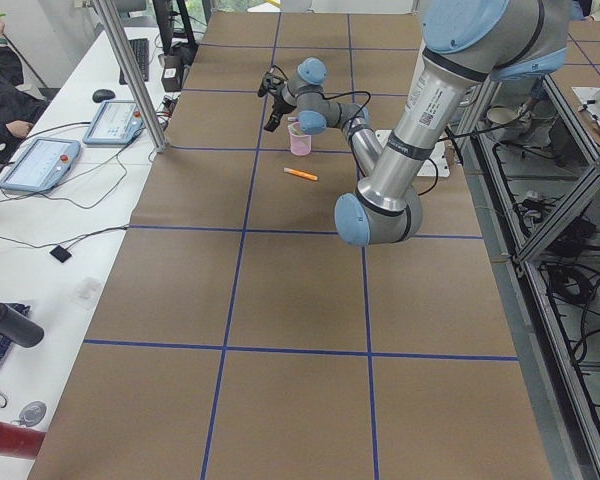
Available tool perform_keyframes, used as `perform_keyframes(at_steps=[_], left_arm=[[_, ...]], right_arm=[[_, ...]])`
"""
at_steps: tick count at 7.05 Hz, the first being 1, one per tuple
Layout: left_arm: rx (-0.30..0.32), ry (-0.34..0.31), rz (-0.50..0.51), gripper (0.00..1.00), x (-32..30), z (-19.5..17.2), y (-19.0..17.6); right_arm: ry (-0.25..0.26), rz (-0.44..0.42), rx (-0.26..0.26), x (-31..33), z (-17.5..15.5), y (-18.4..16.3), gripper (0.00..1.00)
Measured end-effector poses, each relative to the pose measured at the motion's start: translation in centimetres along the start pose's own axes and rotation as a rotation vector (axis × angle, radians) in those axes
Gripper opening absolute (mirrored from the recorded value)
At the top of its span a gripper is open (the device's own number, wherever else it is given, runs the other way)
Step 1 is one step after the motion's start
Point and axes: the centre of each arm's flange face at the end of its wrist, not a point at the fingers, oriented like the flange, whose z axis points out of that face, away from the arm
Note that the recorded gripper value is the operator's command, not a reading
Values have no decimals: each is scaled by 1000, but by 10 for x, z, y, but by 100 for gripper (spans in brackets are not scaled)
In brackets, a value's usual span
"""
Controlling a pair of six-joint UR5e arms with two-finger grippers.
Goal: Collect pens into pen holder
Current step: 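Carry the yellow highlighter over the cup and release it with right gripper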
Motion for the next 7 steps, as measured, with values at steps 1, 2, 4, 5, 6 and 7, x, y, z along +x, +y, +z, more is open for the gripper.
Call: perform_keyframes(at_steps=[1, 2, 4, 5, 6, 7], left_arm=[[-83, -12, -18, 100, -16, -3, -12], [-147, -15, -27, 99, -29, -3, -13], [-224, -27, -31, 99, -54, 3, 1], [-242, -38, -26, 100, -66, 7, 8], [-255, -51, -1, 100, -78, 11, 14], [-267, -64, 33, 100, -91, 16, 20]], right_arm=[[-23, -37, 21, -19, 5, -9, 0], [-51, -52, 49, -39, 12, -16, 0], [-103, -40, 119, -86, 29, -28, 0], [-138, -30, 157, -117, 42, -36, 0], [-179, -28, 203, -160, 61, -45, 0], [-220, -13, 260, -213, 86, -47, 0]])
